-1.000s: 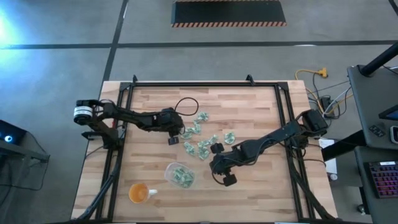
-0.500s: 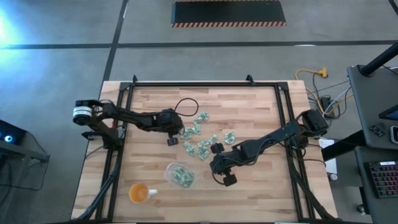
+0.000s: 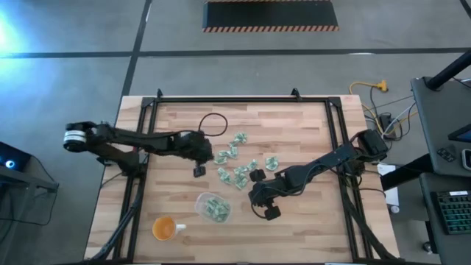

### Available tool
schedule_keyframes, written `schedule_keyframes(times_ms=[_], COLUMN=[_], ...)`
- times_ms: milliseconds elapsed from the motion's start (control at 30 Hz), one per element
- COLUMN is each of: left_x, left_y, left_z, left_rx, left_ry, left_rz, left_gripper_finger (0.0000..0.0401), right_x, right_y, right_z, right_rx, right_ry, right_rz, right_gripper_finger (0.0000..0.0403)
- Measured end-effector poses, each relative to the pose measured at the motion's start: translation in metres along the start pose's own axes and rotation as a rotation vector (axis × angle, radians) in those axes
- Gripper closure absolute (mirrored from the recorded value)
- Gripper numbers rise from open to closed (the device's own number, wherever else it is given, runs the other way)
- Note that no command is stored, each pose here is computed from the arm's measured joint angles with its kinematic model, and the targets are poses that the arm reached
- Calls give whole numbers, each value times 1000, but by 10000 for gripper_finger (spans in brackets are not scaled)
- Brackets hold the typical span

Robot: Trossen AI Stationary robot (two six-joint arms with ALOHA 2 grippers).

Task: Pick and place Stevia / Truvia into bins
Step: Put the stevia packet into the transparent container

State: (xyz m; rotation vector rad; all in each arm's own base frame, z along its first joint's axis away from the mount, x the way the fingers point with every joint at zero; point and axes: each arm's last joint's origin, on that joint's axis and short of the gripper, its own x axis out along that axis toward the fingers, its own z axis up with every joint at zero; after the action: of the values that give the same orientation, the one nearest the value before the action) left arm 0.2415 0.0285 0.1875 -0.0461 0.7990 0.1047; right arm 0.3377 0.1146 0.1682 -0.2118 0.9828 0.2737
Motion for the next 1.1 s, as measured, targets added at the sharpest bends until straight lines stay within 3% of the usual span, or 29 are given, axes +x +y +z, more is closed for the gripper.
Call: schedule_keyframes(times_ms=[200,467,633,833,1100], left_x=[-22,-24,-15,3,14], left_y=[-34,-81,-101,-106,-102], left_z=[7,7,4,-5,-3], left_rx=[93,278,324,329,312], left_ry=[-98,-165,-164,-86,-60], left_rz=[-345,-528,-582,-579,-522], left_gripper_finger=[384,384,384,383,339], right_x=[0,0,0,0,1], right_y=[0,0,0,0,0], right_z=[0,-1,-2,-3,-6], right_rx=[0,0,15,26,33], right_ry=[0,4,11,19,35], right_rz=[0,0,1,1,1], right_gripper_finger=[342,342,343,337,344])
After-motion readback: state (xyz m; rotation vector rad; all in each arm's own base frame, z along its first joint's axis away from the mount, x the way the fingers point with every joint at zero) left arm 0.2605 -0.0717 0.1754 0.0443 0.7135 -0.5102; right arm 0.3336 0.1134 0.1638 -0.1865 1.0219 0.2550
